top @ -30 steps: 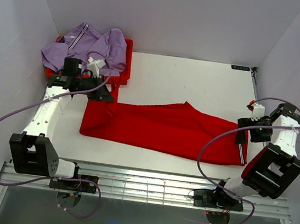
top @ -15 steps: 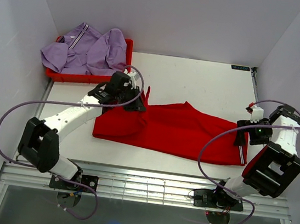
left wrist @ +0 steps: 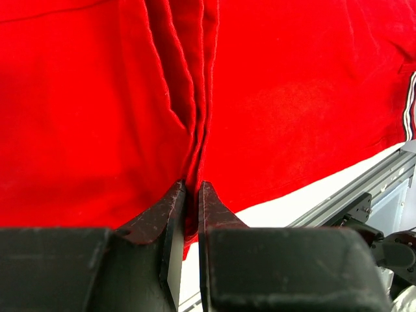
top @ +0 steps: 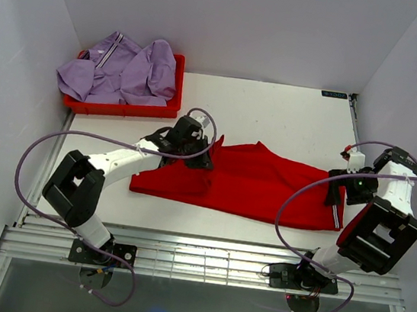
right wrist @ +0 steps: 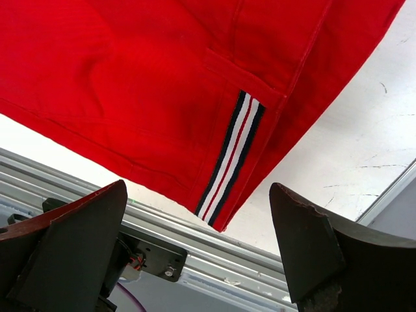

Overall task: Fold and stack the trousers
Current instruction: Fold the trousers

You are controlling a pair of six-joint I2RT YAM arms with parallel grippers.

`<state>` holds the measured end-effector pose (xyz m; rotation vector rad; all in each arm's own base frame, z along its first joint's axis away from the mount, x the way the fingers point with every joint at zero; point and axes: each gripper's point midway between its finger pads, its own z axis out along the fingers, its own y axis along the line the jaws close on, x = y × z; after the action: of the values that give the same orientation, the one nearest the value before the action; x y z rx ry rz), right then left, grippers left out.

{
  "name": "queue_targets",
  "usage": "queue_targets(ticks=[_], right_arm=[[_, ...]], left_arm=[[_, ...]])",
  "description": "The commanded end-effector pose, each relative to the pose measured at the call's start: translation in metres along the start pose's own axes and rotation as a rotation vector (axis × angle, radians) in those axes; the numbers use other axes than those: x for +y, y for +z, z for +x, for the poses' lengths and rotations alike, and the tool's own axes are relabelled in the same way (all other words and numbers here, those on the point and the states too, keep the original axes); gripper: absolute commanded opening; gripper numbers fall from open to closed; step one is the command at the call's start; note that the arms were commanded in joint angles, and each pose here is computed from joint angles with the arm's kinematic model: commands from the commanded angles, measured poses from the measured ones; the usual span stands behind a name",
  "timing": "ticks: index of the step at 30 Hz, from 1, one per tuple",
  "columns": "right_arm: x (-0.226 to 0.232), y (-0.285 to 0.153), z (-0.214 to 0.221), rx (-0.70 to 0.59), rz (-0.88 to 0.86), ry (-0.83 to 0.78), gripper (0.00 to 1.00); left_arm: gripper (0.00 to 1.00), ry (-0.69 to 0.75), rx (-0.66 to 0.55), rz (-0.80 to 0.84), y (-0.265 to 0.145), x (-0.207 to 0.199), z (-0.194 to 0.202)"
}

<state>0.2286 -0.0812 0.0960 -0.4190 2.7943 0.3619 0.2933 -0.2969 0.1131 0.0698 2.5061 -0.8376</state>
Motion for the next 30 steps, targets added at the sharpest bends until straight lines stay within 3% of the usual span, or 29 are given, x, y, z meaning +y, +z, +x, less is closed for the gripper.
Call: queue_targets(ticks=[1, 3, 5, 8, 10, 11, 13, 15, 19, 23, 26, 30], right_arm=[[0.006, 0.003, 0.007, 0.019, -0.04, 0.016, 0.96], [0.008, 0.003, 0.008, 0.021, -0.044, 0.017, 0.95], [0.008, 0.004, 0.009, 0.023, -0.046, 0.016, 0.95], [0.009, 0.001, 0.006, 0.014, -0.049, 0.013, 0.93], [0.014, -0.003, -0.002, -0.022, -0.067, 0.012, 0.93], [0.016, -0.006, -0.007, -0.044, -0.067, 0.011, 0.95], [0.025, -0.017, -0.03, -0.132, -0.1, 0.004, 0.99], [0.041, -0.029, -0.058, -0.233, -0.139, -0.016, 0.91], [0.078, -0.032, -0.106, -0.349, -0.162, -0.114, 0.6], [0.134, -0.011, -0.149, -0.392, -0.229, -0.248, 0.49], [0.162, 0.012, -0.174, -0.376, -0.273, -0.31, 0.38], [0.181, 0.045, -0.2, -0.348, -0.293, -0.344, 0.32]], left_arm=[[0.0, 0.004, -0.049, 0.036, -0.002, -0.009, -0.007], [0.03, 0.0, -0.032, 0.035, 0.002, -0.006, -0.002], [0.13, 0.007, -0.017, 0.052, 0.005, -0.01, 0.003], [0.53, 0.036, 0.009, 0.077, 0.007, -0.016, 0.009], [0.63, 0.057, 0.006, 0.093, 0.001, -0.022, 0.005], [0.74, 0.098, -0.002, 0.105, -0.003, -0.025, 0.002], [0.81, 0.151, -0.023, 0.119, -0.019, -0.032, -0.004], [0.84, 0.217, -0.047, 0.133, -0.033, -0.031, -0.008], [0.84, 0.304, -0.058, 0.199, -0.065, -0.028, -0.003], [0.84, 0.375, 0.006, 0.298, -0.077, -0.011, 0.003], [0.84, 0.351, 0.067, 0.342, -0.076, 0.005, 0.01], [0.8, 0.305, 0.182, 0.403, -0.063, 0.021, 0.032]])
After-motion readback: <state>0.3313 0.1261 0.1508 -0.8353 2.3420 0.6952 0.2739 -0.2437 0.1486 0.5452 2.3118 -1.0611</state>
